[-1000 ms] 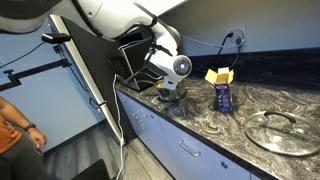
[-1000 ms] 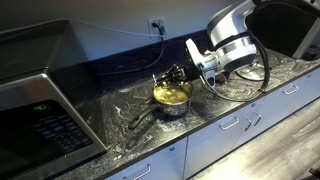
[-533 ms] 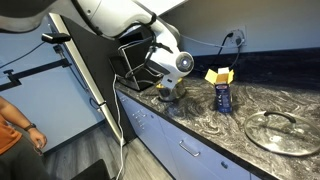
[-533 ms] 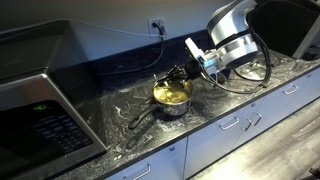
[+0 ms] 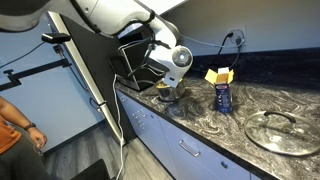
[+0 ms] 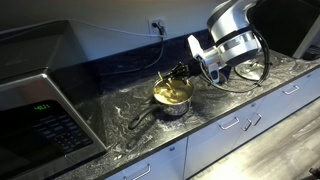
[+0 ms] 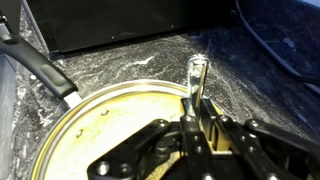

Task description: Use the silver fork to stir the contents in the silver pot on the left.

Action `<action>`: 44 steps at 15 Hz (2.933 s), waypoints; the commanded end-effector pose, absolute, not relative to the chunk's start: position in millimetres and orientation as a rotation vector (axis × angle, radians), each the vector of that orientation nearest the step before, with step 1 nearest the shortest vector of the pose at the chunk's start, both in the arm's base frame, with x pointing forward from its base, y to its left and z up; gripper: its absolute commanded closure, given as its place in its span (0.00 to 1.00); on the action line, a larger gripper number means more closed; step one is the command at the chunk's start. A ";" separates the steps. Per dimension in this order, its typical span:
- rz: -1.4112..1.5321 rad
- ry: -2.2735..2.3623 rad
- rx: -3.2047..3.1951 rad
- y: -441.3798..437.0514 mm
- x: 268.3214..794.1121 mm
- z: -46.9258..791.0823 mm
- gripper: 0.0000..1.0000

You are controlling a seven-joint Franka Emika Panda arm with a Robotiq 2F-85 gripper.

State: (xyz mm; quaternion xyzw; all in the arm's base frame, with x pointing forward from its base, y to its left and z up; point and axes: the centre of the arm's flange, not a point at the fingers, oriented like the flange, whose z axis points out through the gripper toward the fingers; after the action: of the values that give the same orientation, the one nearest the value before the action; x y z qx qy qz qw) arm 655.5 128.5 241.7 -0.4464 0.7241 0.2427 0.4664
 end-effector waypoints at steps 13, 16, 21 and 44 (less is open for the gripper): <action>0.971 1.563 -1.105 127.3 653.8 238.8 0.96; 0.967 1.616 -1.161 124.9 646.3 231.5 0.96; 0.866 1.541 -1.268 121.6 633.3 249.1 0.96; 0.494 0.904 -1.954 117.6 569.8 337.2 0.96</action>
State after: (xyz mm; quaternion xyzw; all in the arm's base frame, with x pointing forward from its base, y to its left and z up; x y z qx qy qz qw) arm 561.2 117.9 349.0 -0.7868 0.3581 0.2195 0.4522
